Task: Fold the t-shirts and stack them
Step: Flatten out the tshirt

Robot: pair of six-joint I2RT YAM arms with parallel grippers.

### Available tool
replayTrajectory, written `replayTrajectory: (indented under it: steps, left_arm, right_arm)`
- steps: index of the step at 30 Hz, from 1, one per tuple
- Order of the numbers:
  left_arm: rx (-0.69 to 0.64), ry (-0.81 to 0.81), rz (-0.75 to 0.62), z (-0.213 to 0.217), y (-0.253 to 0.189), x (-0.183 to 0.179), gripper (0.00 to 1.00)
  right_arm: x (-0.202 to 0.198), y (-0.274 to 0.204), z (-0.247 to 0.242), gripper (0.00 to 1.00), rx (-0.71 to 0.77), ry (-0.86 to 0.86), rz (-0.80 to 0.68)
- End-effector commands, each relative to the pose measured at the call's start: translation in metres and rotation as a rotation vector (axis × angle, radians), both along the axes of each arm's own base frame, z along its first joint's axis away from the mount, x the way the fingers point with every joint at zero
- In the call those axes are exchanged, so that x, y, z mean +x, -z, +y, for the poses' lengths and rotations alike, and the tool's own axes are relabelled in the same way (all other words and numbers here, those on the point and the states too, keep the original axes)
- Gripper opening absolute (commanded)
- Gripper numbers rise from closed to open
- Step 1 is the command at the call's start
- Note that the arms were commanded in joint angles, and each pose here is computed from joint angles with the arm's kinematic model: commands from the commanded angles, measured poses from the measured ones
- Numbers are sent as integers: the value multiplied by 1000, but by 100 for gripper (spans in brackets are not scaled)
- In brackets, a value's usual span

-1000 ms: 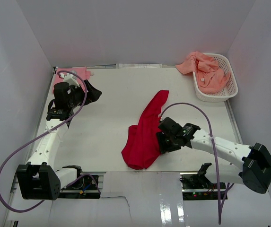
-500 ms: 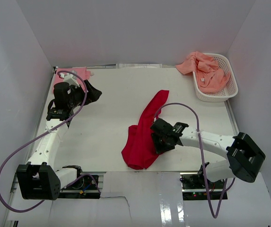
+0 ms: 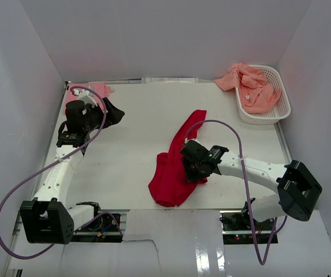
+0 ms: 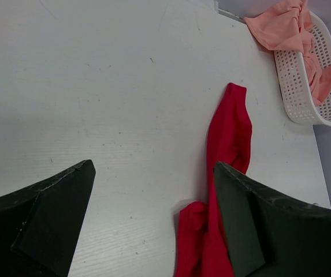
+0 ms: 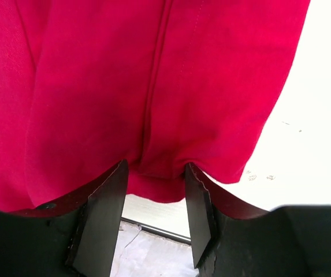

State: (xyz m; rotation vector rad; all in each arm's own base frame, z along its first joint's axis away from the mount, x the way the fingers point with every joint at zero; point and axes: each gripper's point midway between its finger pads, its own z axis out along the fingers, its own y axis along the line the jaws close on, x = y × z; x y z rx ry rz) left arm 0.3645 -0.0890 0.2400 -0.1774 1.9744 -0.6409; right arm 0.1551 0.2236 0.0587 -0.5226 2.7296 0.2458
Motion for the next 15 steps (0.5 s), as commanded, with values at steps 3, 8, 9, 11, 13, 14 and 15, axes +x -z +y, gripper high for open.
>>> replayTrajectory:
  steps: [3, 8, 9, 11, 13, 14, 15]
  left_arm:
    - [-6, 21, -31, -4, -14, -1, 94]
    - [-5, 19, -34, -4, -15, -1, 94]
    - [-5, 19, -36, -4, -16, -1, 94]
    - [-5, 18, -33, -3, -15, -1, 94]
    - [-4, 20, -35, -4, -15, -1, 94]
    - [-6, 21, -36, -4, -16, -1, 94]
    - [-4, 21, -38, -4, -17, -2, 94]
  right_arm:
    - [9, -8, 4, 49, -16, -8, -37]
    - [7, -5, -1, 51, -45, 2, -33]
    - [9, -4, -5, 54, -64, 19, -41]
    - [7, -6, -15, 55, -108, 36, -44]
    - [7, -10, -18, 56, -115, 38, -58]
    - [6, -10, -18, 56, -111, 38, -57]
    - [4, -11, -15, 56, -90, 26, -47]
